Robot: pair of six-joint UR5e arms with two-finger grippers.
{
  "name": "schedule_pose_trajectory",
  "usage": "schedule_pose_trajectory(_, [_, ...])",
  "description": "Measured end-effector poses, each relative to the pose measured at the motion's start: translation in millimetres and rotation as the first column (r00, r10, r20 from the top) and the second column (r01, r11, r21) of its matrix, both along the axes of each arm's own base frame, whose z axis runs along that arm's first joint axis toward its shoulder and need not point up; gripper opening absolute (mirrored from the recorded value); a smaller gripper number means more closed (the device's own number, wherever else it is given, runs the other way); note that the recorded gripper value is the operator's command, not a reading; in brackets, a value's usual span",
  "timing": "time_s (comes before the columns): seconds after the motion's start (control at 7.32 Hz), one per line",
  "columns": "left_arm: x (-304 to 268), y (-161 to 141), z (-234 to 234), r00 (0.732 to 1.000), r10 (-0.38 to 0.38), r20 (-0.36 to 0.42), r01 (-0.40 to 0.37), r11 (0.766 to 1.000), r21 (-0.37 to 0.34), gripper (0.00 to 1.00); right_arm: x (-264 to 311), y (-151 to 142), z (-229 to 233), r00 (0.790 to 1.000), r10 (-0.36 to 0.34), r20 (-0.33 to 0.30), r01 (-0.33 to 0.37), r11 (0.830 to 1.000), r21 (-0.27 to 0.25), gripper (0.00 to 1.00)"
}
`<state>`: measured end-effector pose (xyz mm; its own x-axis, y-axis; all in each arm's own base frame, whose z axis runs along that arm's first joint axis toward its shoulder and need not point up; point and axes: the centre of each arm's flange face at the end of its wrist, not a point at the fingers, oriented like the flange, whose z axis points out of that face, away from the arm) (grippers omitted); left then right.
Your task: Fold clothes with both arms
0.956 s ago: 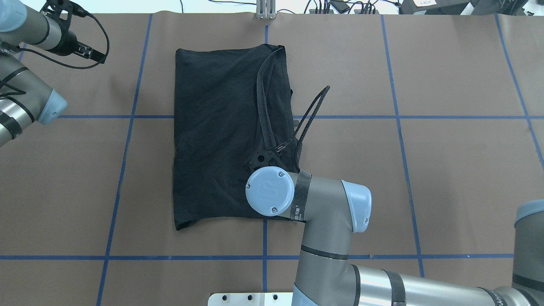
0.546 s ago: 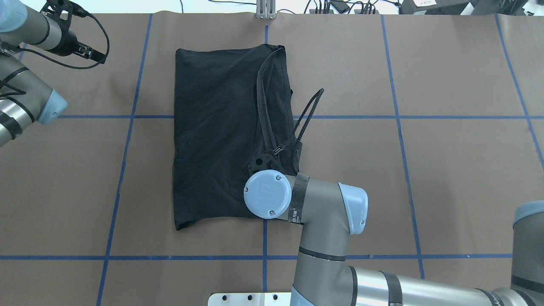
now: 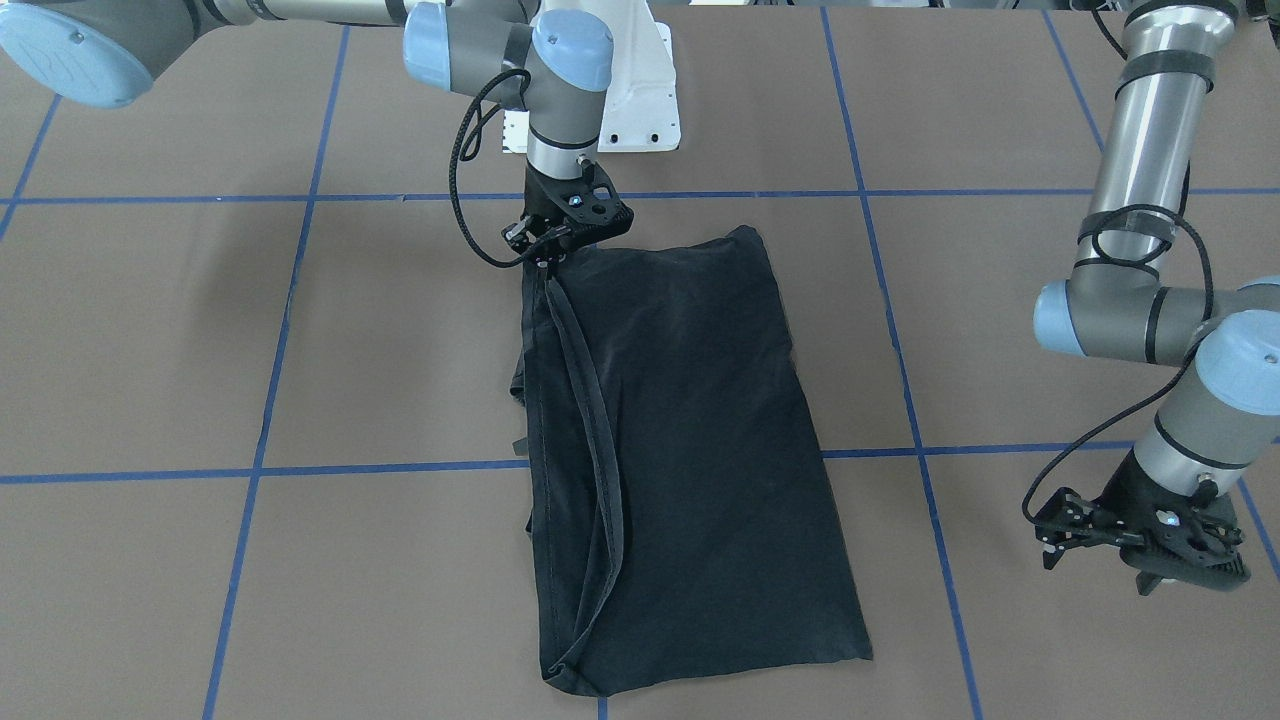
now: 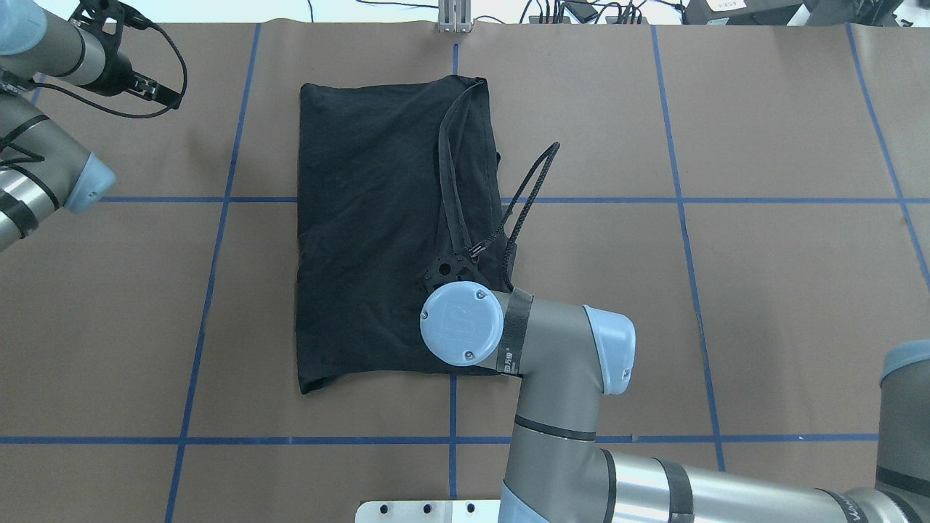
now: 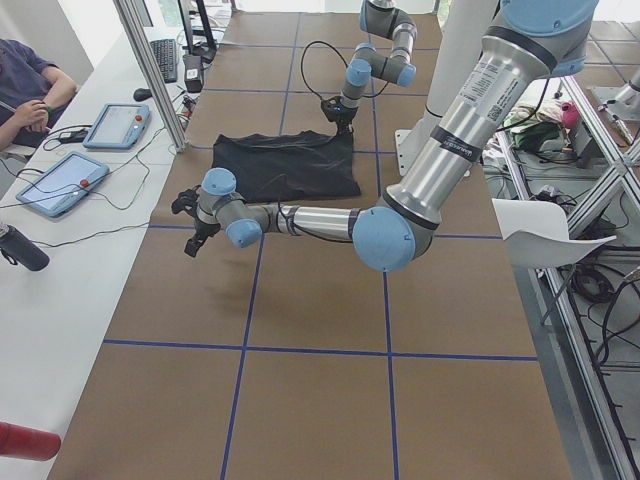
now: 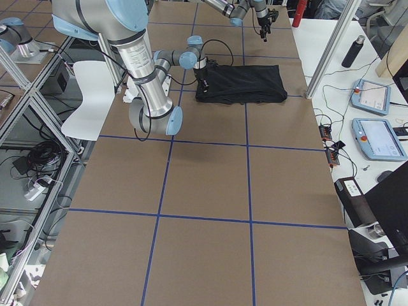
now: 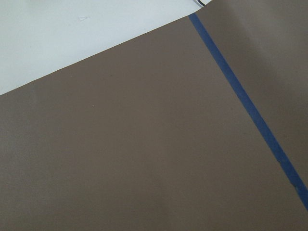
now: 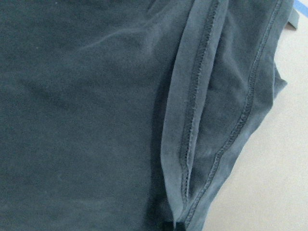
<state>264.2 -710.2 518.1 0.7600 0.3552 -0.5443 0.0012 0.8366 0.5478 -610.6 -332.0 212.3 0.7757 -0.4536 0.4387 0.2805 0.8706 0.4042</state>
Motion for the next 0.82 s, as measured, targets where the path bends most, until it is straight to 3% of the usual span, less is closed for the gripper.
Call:
schedule_pose_trajectory(0.41, [0,0,-1,1.000,-0.001,-0.001,0.001,1.000,0.000,1.00,40,14,36,1.000,0.012,-0.002,-0.012,1.000,-0.014,0.00])
schedule_pose_trajectory(0.68, [0,0,-1,1.000,-0.001,-0.001,0.001,1.000,0.001,1.00,52,38,57,0.999,0.043,0.004,-0.043,0.997,-0.063,0.99])
schedule_pose_trajectory(0.82, [0,0,-1,1.000,-0.001,-0.001,0.001,1.000,0.001,1.00,50,45,60,0.998,0.061,0.006,-0.060,0.995,-0.084,1.00])
